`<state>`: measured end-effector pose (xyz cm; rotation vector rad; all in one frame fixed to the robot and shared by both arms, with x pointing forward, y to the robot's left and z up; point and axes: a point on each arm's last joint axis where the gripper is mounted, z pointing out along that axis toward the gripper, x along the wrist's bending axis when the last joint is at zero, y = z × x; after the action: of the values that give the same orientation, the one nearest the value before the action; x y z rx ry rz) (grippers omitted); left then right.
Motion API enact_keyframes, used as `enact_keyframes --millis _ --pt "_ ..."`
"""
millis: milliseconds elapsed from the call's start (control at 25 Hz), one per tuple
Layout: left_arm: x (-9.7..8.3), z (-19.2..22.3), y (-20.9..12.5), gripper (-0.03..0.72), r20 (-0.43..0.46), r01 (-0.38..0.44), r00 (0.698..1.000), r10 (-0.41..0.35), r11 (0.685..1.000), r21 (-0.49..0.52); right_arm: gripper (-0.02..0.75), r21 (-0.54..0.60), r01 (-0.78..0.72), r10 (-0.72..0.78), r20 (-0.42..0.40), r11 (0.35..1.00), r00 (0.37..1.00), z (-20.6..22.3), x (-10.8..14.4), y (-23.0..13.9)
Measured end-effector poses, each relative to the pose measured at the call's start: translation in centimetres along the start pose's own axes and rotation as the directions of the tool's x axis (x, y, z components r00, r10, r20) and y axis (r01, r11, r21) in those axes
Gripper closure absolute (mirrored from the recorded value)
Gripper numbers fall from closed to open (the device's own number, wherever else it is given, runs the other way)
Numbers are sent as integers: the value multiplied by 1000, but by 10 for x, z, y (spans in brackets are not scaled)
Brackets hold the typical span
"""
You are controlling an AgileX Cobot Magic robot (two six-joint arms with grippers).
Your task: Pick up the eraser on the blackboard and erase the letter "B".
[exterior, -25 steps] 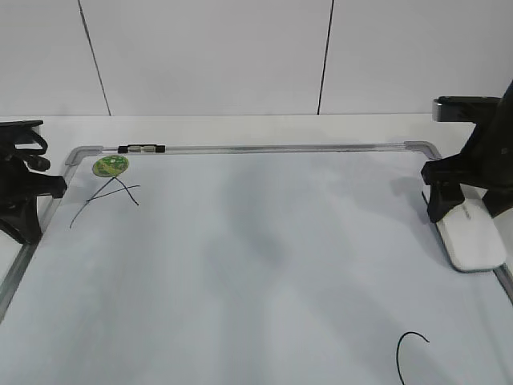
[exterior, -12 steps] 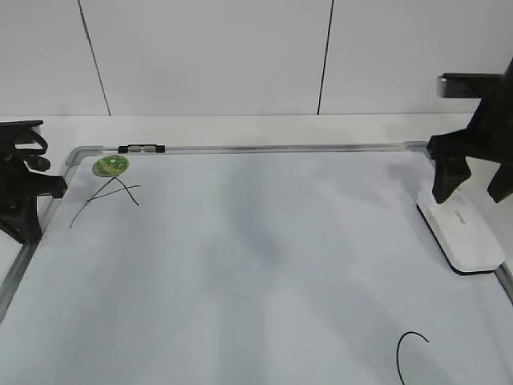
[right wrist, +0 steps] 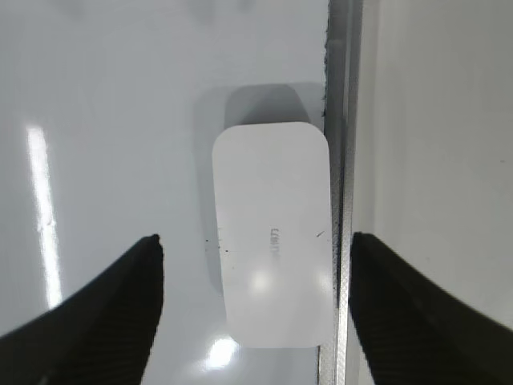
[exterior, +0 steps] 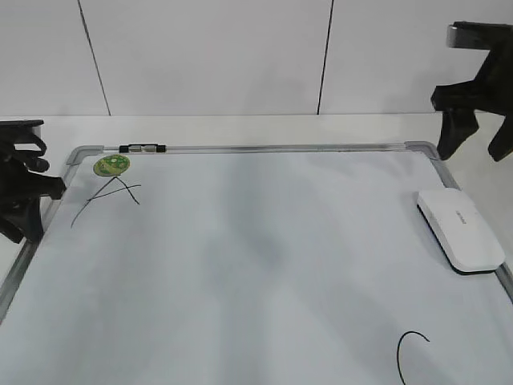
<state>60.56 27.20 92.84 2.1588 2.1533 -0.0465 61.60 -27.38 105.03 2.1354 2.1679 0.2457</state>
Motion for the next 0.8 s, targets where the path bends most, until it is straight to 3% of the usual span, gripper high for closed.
enact_keyframes --millis 200,480,800 --pt "-1 -5 1 471 8 6 1000 -5 999 -45 185 -54 -1 1 -6 999 1000 -22 1 -6" --pt "-5 -53 -7 456 23 0 1000 3 987 -159 185 -164 -13 4 -59 986 998 -67 6 -22" --pt "-10 -120 -42 455 37 -17 999 25 981 -196 185 -261 -15 -6 -79 965 997 -118 7 -90"
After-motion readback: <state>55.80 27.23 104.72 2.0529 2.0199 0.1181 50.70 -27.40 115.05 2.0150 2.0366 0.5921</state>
